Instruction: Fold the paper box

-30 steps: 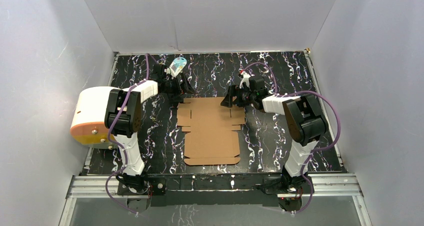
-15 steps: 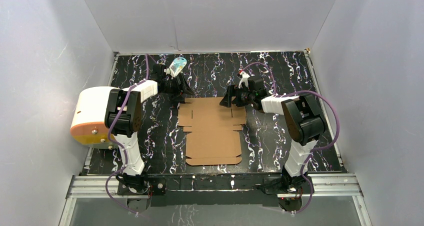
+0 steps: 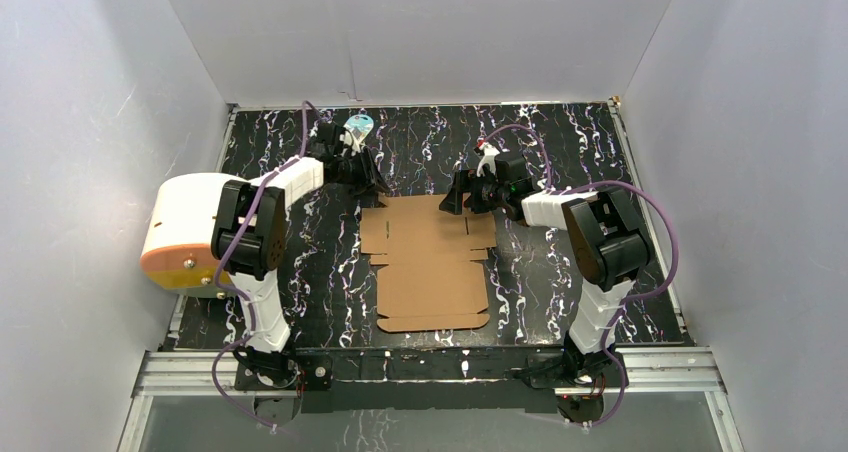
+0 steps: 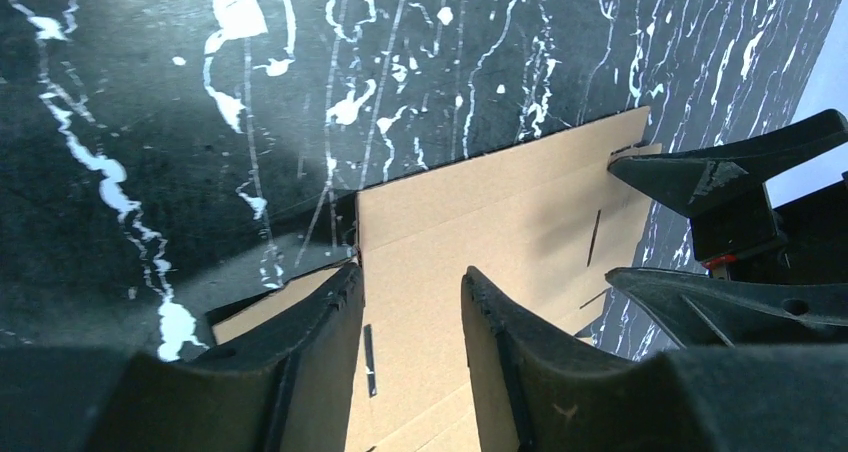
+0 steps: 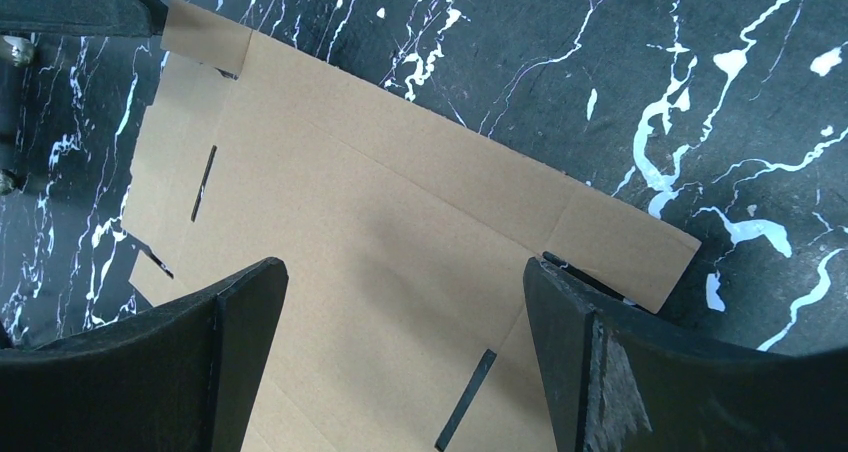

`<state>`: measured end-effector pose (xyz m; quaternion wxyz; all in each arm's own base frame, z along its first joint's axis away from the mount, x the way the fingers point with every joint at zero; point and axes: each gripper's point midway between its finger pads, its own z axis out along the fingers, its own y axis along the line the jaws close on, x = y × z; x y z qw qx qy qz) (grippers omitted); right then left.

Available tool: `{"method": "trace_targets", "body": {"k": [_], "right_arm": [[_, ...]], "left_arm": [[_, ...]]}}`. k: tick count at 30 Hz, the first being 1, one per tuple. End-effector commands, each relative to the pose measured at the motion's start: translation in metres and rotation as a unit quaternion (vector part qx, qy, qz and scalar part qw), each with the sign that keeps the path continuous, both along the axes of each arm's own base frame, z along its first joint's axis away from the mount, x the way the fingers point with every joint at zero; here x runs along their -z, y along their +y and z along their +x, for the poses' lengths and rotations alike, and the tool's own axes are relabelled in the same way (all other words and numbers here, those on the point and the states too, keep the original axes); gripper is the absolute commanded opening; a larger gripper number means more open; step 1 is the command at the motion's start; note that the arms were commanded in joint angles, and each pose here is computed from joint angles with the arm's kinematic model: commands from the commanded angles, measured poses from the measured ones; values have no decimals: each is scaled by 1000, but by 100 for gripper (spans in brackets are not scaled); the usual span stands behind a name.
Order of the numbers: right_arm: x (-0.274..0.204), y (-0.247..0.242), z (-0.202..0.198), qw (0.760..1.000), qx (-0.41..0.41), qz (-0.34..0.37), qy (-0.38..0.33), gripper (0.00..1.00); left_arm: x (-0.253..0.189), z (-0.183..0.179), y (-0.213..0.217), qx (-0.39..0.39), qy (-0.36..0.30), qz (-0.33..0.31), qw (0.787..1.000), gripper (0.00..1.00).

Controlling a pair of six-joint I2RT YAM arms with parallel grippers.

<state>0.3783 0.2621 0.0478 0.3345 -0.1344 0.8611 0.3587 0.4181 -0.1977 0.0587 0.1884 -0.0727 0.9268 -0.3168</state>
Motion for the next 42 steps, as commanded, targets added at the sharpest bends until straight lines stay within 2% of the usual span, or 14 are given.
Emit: {"method": "trace_targets", "body": {"k": [1, 13, 18, 24, 26, 33, 42], "right_arm": [[9, 7, 0, 1000, -3, -4, 4, 97], [12, 9, 0, 1000, -2, -7, 7, 97], [4, 9, 1, 1000, -1, -5, -1, 97], [-24, 11, 2, 1000, -9, 4, -25, 97], [-33, 10, 1, 999, -10, 4, -32, 97], [-50, 4, -13, 999, -13, 5, -42, 98], [-45, -2, -38, 999, -20, 18, -32, 98]], "left_arm": [[-29, -9, -18, 22, -19, 11, 1000, 37], [-19, -12, -38, 40, -13, 46, 998, 36], [-23, -10, -31, 31, -21, 68, 997, 37], [-39, -17, -8, 7, -48, 99, 994, 46], [-44, -23, 0, -6, -54, 95, 994, 52], [-49, -55, 26, -54, -57, 69, 995, 64], [-27, -86, 37, -71, -25, 44, 996, 64]]}}
